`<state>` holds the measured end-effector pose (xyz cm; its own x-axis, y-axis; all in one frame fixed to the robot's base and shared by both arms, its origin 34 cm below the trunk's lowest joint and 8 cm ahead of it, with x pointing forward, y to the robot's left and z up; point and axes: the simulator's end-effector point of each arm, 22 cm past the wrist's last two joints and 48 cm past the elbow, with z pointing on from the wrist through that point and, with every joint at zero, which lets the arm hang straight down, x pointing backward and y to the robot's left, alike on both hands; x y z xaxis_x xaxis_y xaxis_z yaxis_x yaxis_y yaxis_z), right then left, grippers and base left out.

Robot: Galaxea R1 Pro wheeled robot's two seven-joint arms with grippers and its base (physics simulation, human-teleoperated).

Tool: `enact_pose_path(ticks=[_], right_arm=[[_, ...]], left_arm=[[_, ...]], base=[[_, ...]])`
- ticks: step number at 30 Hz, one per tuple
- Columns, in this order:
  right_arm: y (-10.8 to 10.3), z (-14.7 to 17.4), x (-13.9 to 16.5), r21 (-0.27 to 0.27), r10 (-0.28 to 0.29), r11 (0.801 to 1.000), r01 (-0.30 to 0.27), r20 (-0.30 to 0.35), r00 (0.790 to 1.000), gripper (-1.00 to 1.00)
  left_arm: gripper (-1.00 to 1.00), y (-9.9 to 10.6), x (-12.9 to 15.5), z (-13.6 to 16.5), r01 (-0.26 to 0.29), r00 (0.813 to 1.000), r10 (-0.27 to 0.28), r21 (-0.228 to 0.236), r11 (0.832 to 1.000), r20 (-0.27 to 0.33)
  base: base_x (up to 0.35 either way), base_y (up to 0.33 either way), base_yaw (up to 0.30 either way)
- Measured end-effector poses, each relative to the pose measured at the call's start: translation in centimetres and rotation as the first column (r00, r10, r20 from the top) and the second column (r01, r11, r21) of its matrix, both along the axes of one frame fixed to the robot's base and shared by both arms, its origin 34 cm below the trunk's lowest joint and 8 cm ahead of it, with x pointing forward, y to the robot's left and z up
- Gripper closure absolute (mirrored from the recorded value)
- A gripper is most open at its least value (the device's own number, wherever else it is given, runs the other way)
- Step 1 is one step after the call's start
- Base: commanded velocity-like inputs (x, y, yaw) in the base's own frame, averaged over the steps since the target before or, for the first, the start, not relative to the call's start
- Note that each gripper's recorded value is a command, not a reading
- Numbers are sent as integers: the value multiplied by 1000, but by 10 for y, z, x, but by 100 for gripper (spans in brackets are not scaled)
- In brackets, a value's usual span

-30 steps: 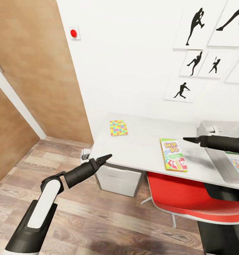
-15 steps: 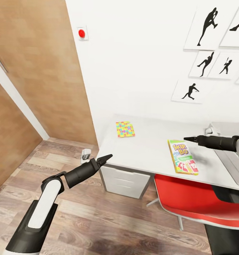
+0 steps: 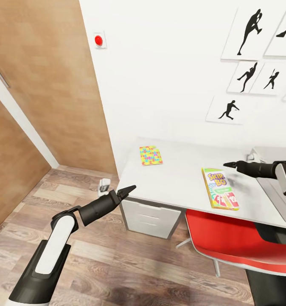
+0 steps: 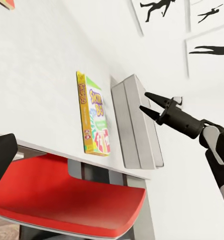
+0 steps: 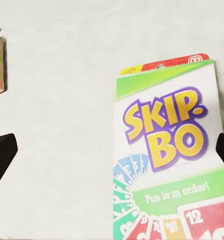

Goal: Put all the toys in the child's room - the three board games (two on the bed and one on the table), the two jigsaw puzzles on the table, and the tennis ball on the table - inside the toy box on the table in the child's room.

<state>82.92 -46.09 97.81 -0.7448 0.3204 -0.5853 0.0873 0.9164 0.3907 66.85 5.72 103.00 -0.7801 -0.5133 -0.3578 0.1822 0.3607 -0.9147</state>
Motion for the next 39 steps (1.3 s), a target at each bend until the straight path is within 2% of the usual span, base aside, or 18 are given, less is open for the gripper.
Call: enact_pose_path(ticks=[17, 23, 31, 39], right_arm=[[-22, -7, 2, -21, -45, 999, 45, 12, 999, -100], [-27, -11, -3, -20, -55, 998, 55, 4, 998, -100], [-28, -34, -16, -7, -66, 998, 66, -38, 997, -100], [-27, -49, -24, 0, -71, 997, 71, -57, 996, -100]], left_arm=[[-100, -3, 1, 3, 2, 1000, -2, -5, 1000, 3], [-100, -4, 1, 4, 4, 1000, -4, -5, 1000, 6], [-100, -5, 2, 4, 6, 1000, -6, -4, 1000, 7], [-100, -5, 2, 4, 7, 1000, -7, -3, 1000, 6]], base=[[18, 2, 0], [198, 0, 0], [244, 0, 0], [104, 0, 0]])
